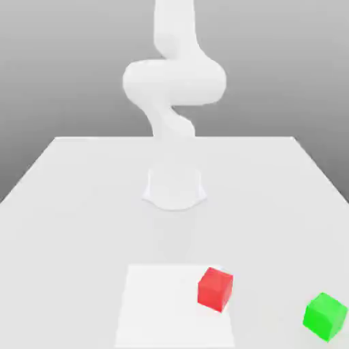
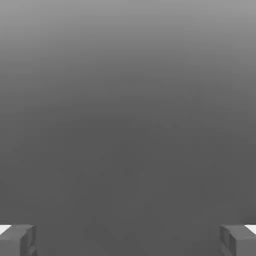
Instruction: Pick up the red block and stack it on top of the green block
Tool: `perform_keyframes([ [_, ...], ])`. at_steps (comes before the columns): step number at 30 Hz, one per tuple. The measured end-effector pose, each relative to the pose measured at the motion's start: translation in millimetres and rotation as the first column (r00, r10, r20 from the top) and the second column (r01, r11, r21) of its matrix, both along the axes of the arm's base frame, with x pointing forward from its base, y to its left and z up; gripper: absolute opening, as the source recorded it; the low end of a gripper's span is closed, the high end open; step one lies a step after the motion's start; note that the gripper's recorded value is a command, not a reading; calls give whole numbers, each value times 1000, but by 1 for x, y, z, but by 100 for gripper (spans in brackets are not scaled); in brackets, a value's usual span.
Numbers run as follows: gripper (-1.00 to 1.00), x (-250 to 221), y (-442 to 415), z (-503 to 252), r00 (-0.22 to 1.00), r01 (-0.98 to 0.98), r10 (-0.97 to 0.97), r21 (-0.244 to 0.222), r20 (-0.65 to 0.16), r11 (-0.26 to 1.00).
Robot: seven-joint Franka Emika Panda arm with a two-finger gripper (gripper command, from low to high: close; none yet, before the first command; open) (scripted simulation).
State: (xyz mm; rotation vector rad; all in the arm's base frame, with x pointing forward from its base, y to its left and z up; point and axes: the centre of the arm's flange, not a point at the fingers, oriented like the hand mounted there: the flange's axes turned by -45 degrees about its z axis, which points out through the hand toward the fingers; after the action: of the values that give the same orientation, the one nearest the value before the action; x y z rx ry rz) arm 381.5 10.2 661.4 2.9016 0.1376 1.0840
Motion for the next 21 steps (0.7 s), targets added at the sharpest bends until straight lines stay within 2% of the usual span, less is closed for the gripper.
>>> perform_keyframes([
  [2, 0, 25, 9, -46, 995, -76, 71, -63, -77, 995],
  [5, 0, 52, 20, -113, 967, -196, 170, -129, -191, 972],
  [8, 0, 67, 30, -181, 915, -325, 265, -165, -304, 931],
  [10, 0, 71, 36, -227, 866, -413, 327, -171, -377, 895],
  [12, 0, 70, 42, -272, 807, -499, 387, -164, -446, 851],
  [15, 0, 60, 51, -337, 699, -622, 473, -129, -537, 772],
  [19, 0, 31, 65, -418, 519, -767, 580, -43, -628, 640],
  [21, 0, 19, 68, -450, 454, -805, 610, -5, -649, 593],
])
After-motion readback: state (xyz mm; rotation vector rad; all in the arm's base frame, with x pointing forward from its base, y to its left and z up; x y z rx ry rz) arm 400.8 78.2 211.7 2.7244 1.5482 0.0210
